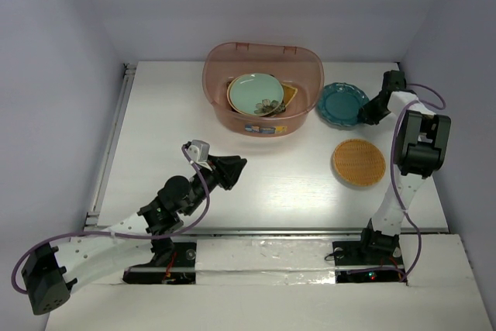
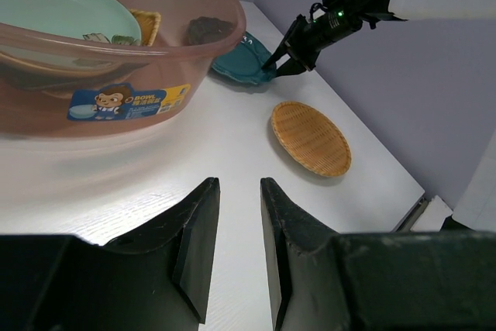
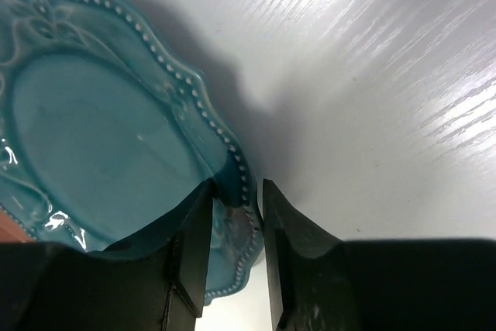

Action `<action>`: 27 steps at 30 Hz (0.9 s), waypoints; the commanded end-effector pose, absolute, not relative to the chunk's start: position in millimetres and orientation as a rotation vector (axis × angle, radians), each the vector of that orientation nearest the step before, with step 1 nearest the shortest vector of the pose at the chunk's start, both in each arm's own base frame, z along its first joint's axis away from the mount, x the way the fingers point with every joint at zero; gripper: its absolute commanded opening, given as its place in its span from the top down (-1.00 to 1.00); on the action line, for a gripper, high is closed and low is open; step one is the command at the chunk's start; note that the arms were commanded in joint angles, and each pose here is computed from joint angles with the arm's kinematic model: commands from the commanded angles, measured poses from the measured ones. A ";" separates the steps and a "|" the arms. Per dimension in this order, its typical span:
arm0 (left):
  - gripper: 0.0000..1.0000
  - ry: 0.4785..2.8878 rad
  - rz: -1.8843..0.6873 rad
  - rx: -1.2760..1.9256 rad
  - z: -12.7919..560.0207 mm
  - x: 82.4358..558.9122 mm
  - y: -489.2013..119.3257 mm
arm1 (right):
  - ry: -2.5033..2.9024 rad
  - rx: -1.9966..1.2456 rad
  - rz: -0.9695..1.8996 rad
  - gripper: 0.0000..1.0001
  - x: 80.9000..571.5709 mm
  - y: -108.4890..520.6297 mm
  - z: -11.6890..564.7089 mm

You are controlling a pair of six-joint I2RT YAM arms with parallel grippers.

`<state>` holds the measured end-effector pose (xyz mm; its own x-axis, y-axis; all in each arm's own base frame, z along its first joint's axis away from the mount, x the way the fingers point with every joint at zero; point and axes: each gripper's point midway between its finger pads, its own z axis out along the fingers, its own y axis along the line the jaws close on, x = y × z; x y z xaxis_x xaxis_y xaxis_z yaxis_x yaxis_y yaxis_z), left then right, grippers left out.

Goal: Place the plates into the plastic bin on the countertop

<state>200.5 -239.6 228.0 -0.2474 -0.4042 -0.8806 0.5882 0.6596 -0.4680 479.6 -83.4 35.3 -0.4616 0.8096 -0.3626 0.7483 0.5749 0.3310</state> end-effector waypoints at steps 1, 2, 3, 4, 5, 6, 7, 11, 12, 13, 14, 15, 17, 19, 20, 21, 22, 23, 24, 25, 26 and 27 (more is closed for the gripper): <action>0.50 1.525 -0.950 0.135 234.3 201.4 -238.6 | 2.299 1.215 0.115 1.00 478.5 -90.1 43.1; 0.50 1.528 -0.945 0.137 233.4 201.7 -238.3 | 2.279 1.207 0.126 1.00 480.6 -90.0 45.5; 0.50 1.529 -0.944 0.138 233.0 201.8 -238.5 | 2.248 1.190 0.143 1.00 481.1 -89.3 55.2; 0.50 1.531 -0.944 0.138 232.5 201.9 -238.6 | 2.226 1.183 0.160 1.00 479.6 -87.7 50.4; 0.50 1.528 -0.946 0.139 233.3 201.7 -238.8 | 2.207 1.170 0.176 1.00 479.8 -86.3 52.9; 0.50 1.529 -0.945 0.139 232.9 201.8 -239.0 | 2.190 1.159 0.192 1.00 479.1 -84.7 54.8; 0.50 1.532 -0.944 0.140 231.6 202.0 -239.3 | 2.121 1.129 0.225 1.00 486.5 -88.5 71.5; 0.50 1.536 -0.946 0.147 230.3 202.2 -241.5 | 2.024 1.066 0.377 1.00 481.9 -77.1 84.5; 0.50 1.543 -0.943 0.151 228.0 202.5 -242.4 | 2.005 1.057 0.390 1.00 482.3 -76.0 87.4; 0.50 1.542 -0.945 0.152 228.7 202.5 -242.8 | 1.957 1.032 0.413 1.00 489.3 -76.2 96.2; 0.50 1.544 -0.946 0.152 228.2 202.5 -243.4 | 1.944 1.017 0.438 1.00 489.7 -72.9 100.5; 0.50 1.545 -0.945 0.154 227.7 202.7 -243.6 | 1.940 1.012 0.447 1.00 486.6 -70.9 98.7; 0.50 1.546 -0.943 0.153 227.2 203.0 -243.6 | 1.887 0.981 0.473 1.00 489.7 -69.6 109.5; 0.50 1.545 -0.942 0.151 227.7 203.1 -243.3 | 1.821 0.992 0.476 1.00 484.7 -79.3 118.6; 0.50 1.546 -0.940 0.151 226.8 203.4 -243.2 | 1.796 0.995 0.486 1.00 483.0 -82.1 122.3; 0.50 1.546 -0.942 0.150 226.9 203.3 -243.2 | 1.763 0.988 0.498 1.00 480.5 -84.4 131.0; 0.50 1.546 -0.940 0.151 226.8 203.4 -243.2 | 1.730 0.994 0.508 1.00 476.7 -89.2 131.8; 0.50 1.548 -0.940 0.151 226.0 203.4 -243.3 | 1.715 0.984 0.521 1.00 475.5 -87.4 136.0; 0.50 1.548 -0.942 0.154 226.0 203.0 -243.6 | 1.692 0.988 0.519 1.00 472.5 -92.9 139.9; 0.50 1.548 -0.943 0.153 226.0 203.1 -243.8 | 1.648 0.973 0.524 1.00 468.1 -97.1 149.0; 0.50 1.548 -0.944 0.156 225.9 202.9 -244.3 | 1.626 0.961 0.539 1.00 465.7 -98.0 153.9; 0.50 1.549 -0.943 0.157 225.3 203.1 -244.6 | 1.609 0.944 0.555 1.00 464.0 -95.4 158.5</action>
<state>203.8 -243.0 220.0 -0.2577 -0.3878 -0.8850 0.5784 0.6718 -0.4628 449.3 -80.0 91.0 -0.2026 0.8416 -0.5007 0.4641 0.5327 0.7077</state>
